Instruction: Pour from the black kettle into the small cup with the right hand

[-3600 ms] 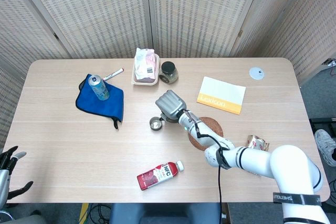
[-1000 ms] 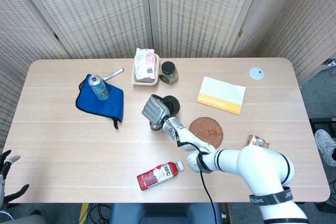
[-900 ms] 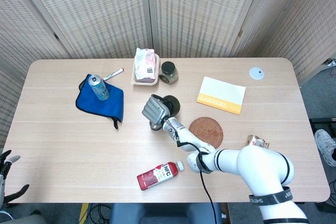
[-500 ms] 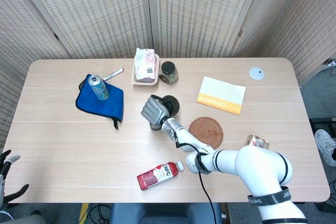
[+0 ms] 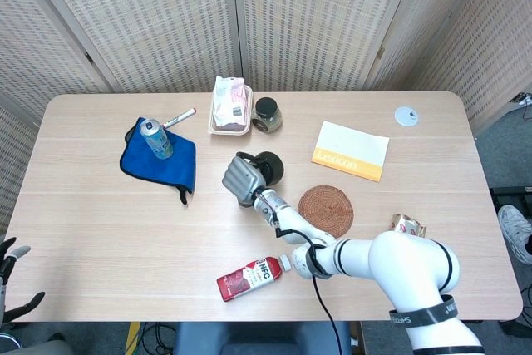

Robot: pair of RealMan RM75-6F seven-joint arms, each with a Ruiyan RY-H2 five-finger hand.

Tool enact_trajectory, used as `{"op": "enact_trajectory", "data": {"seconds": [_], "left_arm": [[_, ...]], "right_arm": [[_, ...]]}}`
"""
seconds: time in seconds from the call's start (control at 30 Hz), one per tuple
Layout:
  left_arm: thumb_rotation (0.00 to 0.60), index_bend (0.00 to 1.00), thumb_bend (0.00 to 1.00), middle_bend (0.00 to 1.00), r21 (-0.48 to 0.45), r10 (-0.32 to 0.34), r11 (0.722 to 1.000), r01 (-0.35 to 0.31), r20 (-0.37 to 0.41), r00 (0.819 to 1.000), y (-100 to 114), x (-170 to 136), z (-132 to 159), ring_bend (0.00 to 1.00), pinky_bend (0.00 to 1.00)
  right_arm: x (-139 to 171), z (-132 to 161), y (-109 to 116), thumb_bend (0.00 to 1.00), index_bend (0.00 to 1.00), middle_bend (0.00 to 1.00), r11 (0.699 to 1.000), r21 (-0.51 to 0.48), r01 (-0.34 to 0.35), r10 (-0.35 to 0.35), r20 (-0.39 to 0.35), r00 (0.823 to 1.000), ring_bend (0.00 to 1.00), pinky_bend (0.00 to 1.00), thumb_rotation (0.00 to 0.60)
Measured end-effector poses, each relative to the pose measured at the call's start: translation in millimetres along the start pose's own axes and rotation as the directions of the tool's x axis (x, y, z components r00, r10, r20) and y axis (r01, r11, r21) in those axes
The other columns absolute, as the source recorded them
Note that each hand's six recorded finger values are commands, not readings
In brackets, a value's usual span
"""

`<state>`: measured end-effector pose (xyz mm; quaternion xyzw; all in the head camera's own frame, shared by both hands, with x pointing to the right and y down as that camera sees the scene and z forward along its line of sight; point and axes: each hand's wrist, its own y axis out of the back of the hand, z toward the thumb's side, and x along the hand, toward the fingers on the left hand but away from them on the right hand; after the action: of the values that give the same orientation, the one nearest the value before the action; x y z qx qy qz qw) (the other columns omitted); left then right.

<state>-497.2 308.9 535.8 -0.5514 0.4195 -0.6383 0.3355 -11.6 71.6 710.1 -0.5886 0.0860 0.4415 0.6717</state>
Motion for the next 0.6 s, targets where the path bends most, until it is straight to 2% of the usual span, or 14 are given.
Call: {"op": "enact_trajectory", "data": {"seconds": [0.6], "left_arm": [[0.6, 0.23, 0.14, 0.11, 0.001, 0.0, 1.0, 0.0, -0.004, 1.0, -0.2, -1.1, -1.9, 0.13, 0.0]], "right_arm": [[-2.9, 0.8, -1.2, 0.47, 1.0, 1.0, 0.999, 0.037, -0.012, 0.011, 0.016, 1.0, 0.92, 0.46, 0.493]]}}
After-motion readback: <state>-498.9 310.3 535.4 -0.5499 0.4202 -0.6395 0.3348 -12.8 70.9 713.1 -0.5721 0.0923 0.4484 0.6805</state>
